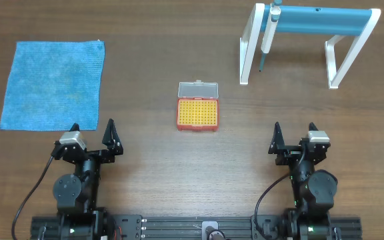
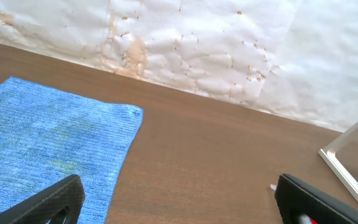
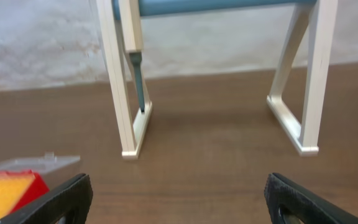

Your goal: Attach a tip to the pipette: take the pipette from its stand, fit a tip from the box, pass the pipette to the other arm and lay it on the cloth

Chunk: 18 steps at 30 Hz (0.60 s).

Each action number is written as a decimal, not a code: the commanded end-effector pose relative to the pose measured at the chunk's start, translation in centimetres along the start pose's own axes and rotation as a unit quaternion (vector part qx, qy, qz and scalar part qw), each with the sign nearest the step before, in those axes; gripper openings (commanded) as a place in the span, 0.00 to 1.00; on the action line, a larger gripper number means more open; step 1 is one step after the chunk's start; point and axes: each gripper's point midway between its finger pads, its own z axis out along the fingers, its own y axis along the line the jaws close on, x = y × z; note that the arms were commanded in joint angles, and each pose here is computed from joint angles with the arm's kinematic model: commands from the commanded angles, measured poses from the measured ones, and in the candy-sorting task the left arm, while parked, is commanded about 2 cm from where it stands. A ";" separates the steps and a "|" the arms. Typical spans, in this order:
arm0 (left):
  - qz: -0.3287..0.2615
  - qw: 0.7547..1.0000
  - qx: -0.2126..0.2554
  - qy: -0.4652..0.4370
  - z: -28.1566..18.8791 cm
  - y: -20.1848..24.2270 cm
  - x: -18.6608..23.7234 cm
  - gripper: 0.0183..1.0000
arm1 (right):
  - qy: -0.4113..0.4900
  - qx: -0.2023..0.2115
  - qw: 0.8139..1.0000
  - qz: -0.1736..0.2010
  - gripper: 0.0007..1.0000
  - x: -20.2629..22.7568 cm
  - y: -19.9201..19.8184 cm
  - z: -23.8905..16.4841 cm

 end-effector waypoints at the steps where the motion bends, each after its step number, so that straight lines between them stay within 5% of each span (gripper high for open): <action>1: -0.004 1.000 0.001 0.001 0.0 0.0 0.1 0.99 | 0.055 0.002 0.998 -0.006 0.90 -1.5 0.1 1.5; 6: -0.005 1.000 0.001 0.001 0.0 0.0 0.1 0.99 | 0.018 -0.014 1.000 -0.011 0.90 -6.4 1.1 7.1; 18: -0.005 1.000 0.001 0.001 0.0 0.0 0.1 0.99 | -0.025 -0.037 0.999 -0.015 0.90 -7.5 2.8 16.2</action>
